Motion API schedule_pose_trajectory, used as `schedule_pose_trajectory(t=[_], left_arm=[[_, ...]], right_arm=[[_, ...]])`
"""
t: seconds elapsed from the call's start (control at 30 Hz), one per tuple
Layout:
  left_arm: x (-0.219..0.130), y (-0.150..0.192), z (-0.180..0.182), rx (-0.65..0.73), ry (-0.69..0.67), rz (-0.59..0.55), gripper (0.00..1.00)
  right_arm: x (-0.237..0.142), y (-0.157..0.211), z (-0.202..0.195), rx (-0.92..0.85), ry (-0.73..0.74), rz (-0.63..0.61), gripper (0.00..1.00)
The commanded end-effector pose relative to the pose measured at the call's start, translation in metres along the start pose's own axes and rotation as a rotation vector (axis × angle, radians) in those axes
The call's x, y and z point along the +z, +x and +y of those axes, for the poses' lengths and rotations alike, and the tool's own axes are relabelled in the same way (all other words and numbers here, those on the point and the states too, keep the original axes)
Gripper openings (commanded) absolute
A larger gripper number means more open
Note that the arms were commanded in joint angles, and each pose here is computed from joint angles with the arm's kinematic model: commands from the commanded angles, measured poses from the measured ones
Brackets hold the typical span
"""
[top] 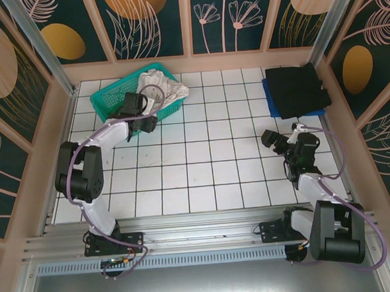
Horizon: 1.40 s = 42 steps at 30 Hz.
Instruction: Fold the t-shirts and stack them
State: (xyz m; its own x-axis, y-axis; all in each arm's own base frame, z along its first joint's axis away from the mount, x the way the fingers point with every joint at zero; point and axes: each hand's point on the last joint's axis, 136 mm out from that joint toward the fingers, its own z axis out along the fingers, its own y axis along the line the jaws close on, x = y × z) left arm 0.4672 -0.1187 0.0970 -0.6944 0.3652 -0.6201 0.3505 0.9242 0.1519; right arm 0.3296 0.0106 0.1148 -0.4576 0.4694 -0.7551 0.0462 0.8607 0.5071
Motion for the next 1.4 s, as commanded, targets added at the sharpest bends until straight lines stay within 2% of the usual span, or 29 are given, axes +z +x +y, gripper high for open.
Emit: schedule_pose_trajectory(t=[0.0,0.13,0.2,0.4,0.57,0.8,0.9,1.0,1.03,1.17,1.3,1.37], left_arm=[[0.009,0.005,0.002,-0.038,-0.016,0.064,0.40],[0.004,0.002,0.016,-0.148,-0.090,0.065,0.17],[-0.001,0.001,0.024,-0.192,-0.121,0.068,0.12],[0.001,-0.002,0.072,-0.251,-0.233,0.073,0.05],[0.005,-0.011,0.120,-0.295,-0.295,0.069,0.05],[0.019,-0.010,0.151,-0.330,-0.366,0.107,0.03],[0.023,-0.009,0.153,-0.341,-0.373,0.110,0.07],[0.020,-0.014,0.156,-0.355,-0.377,0.106,0.28],[0.017,-0.020,0.153,-0.361,-0.358,0.096,0.38],[-0.008,-0.050,0.148,-0.397,-0.287,0.005,0.58],[-0.026,-0.075,0.153,-0.444,-0.289,-0.069,0.72],[-0.021,-0.080,0.159,-0.462,-0.305,-0.065,0.74]], right_arm=[[0.001,-0.009,0.008,-0.029,-0.026,-0.017,0.99],[0.001,-0.009,0.007,-0.027,-0.018,-0.014,0.99],[0.001,-0.009,0.008,-0.027,-0.022,-0.013,0.99],[0.003,-0.008,0.007,-0.017,-0.022,-0.011,0.99],[0.005,-0.007,0.004,-0.010,-0.009,-0.001,0.99],[0.005,-0.007,0.001,-0.011,0.005,0.001,0.99],[0.005,-0.006,0.001,-0.015,0.008,0.004,0.99],[0.005,-0.006,0.001,-0.017,0.010,0.009,0.99],[0.005,-0.006,0.001,-0.018,0.009,0.009,0.99],[0.005,-0.007,0.002,-0.023,0.008,0.013,0.99],[0.006,-0.006,0.001,-0.025,0.009,0.014,0.99],[0.006,-0.006,0.001,-0.023,0.011,0.014,0.99]])
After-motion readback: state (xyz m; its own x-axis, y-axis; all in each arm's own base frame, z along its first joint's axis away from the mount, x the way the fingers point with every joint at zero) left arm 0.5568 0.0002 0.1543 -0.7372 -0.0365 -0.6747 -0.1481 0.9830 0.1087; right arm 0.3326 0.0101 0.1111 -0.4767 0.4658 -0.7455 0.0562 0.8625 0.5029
